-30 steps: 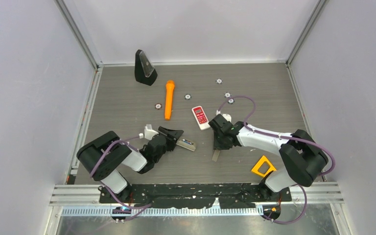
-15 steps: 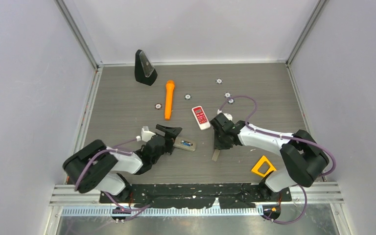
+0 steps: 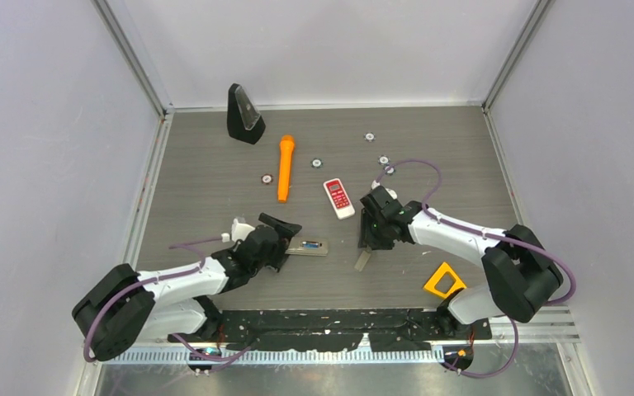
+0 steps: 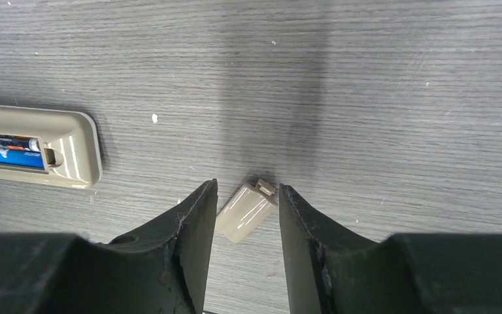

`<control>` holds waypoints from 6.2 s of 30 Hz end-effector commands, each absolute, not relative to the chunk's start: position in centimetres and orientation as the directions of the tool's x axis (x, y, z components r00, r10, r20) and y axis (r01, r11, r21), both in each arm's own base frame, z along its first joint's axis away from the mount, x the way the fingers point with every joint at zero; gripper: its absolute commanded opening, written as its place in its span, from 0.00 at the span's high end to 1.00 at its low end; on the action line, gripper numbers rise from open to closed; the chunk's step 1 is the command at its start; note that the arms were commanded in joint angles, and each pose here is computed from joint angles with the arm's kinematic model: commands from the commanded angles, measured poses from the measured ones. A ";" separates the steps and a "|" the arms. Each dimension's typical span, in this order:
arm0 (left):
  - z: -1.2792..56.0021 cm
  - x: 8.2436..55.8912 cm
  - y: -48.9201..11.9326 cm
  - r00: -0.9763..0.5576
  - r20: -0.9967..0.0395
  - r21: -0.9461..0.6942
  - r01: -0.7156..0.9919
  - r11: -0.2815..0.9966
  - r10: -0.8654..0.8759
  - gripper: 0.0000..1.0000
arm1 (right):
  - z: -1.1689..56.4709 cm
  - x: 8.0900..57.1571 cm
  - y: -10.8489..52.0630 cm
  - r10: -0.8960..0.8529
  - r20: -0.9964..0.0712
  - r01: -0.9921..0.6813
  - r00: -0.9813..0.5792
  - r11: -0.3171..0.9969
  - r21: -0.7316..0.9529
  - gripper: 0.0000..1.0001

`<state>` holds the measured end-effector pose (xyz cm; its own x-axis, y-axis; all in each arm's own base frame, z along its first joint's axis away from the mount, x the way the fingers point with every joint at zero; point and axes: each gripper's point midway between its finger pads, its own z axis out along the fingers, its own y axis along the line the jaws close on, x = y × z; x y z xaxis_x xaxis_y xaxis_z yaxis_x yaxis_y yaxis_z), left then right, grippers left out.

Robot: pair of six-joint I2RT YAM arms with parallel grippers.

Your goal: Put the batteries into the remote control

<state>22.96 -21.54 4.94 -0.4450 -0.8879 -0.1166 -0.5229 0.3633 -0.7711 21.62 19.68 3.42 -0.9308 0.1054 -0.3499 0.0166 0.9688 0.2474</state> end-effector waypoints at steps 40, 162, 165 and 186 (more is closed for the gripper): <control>-0.4 13.5 -15.6 -0.654 -0.200 -0.411 -0.620 0.669 -0.729 0.02 | 0.9 19.2 14.2 0.127 -0.340 0.105 -0.932 0.991 0.081 0.41; 2.7 24.7 -14.6 -0.744 -0.036 -0.735 -0.432 0.522 -0.667 0.47 | 7.5 21.2 33.3 -0.983 -0.174 -0.966 0.051 -0.004 -0.259 0.89; 2.7 25.0 -12.7 -0.715 -0.058 -0.715 -0.457 0.529 -0.696 0.46 | 7.1 21.4 33.7 -0.984 -0.169 -0.964 0.063 -0.016 -0.267 0.89; 2.7 25.5 -8.8 -0.667 -0.062 -0.696 -0.504 0.512 -0.742 0.44 | 6.2 21.5 35.0 -0.987 -0.086 -0.956 0.135 -0.107 -0.274 0.87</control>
<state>25.88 -9.22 3.36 -0.6587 -0.7498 -0.0620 -0.4911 0.4909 -0.7196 21.35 33.87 5.04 0.1111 -0.9914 -0.0688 -0.9618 -0.0898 -0.2587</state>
